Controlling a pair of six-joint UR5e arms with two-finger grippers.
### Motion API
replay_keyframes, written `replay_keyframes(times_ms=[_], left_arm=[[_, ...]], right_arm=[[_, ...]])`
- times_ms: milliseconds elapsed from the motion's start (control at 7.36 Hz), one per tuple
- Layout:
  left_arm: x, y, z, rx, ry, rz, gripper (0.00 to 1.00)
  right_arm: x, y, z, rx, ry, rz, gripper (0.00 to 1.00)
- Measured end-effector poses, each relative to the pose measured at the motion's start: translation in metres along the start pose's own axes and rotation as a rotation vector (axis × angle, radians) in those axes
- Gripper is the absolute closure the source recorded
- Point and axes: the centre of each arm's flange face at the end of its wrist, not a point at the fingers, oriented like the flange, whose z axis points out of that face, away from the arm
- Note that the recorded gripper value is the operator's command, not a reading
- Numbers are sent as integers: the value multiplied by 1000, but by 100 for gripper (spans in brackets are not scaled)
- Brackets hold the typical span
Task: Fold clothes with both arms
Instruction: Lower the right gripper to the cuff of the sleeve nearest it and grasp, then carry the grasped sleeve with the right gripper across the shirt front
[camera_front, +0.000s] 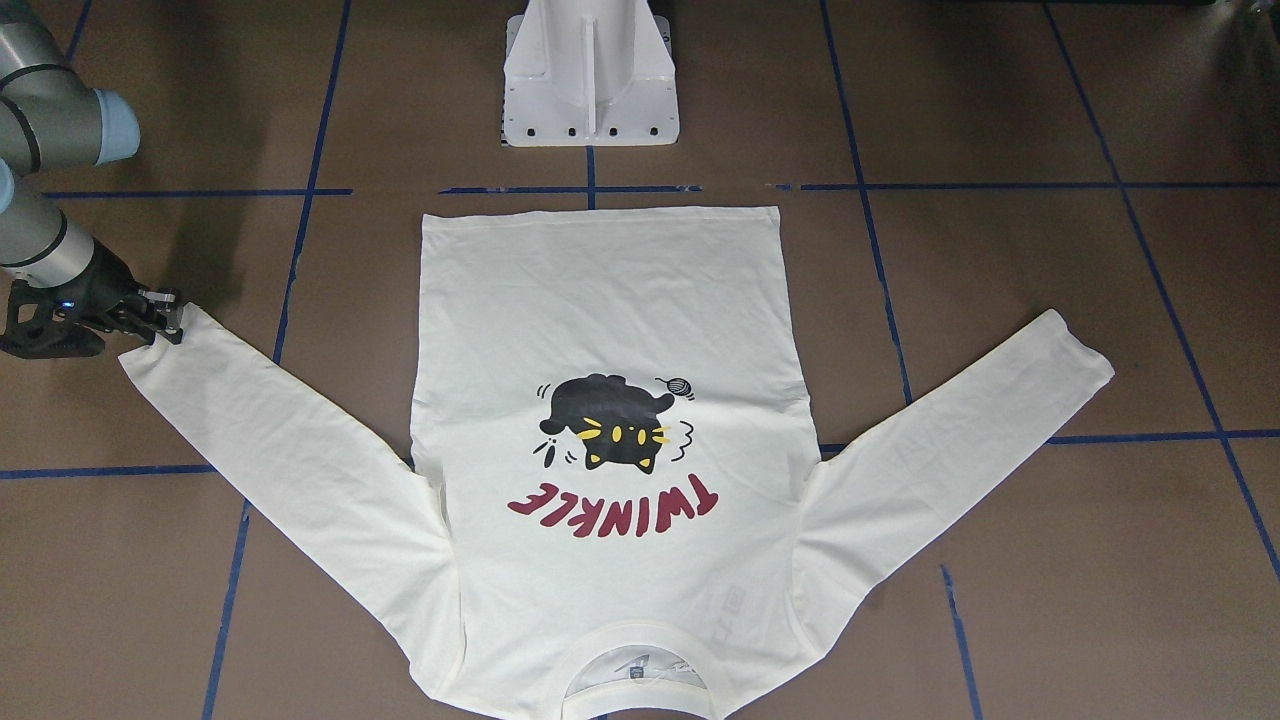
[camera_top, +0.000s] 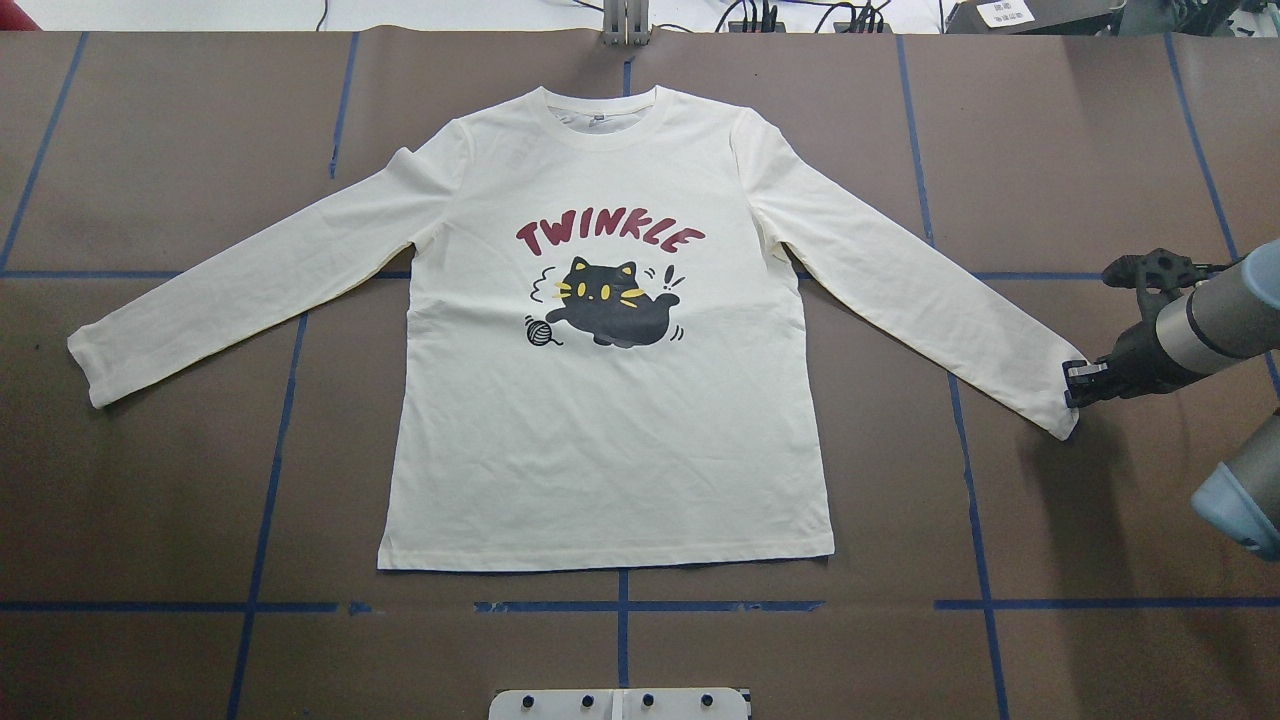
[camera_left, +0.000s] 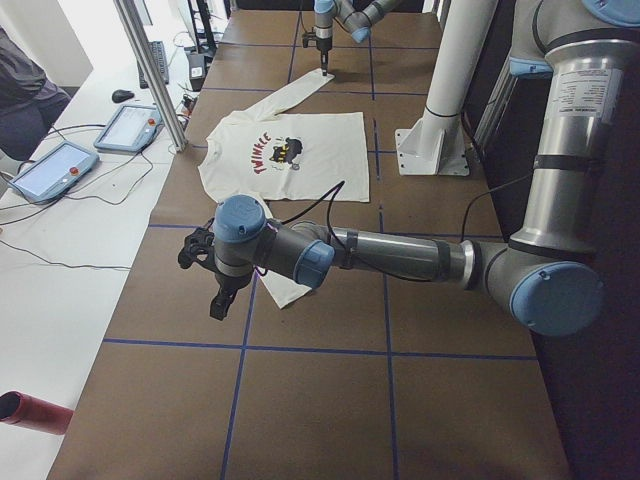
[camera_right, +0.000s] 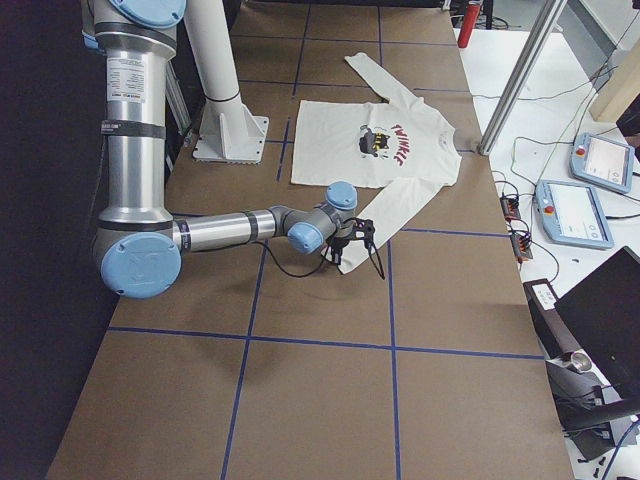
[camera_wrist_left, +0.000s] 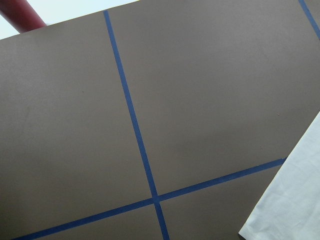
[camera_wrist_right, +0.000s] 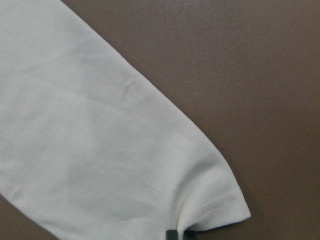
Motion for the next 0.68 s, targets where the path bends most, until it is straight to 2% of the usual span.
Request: replay_keyframes(times_ms=[408, 679], left_arm=[[0, 0, 0, -1, 0, -2, 0], [0, 0, 1, -1, 1, -2, 0]], right_arm=[[-10, -10, -31, 36, -52, 8, 100], [-65, -51, -77, 66, -132, 34, 100]])
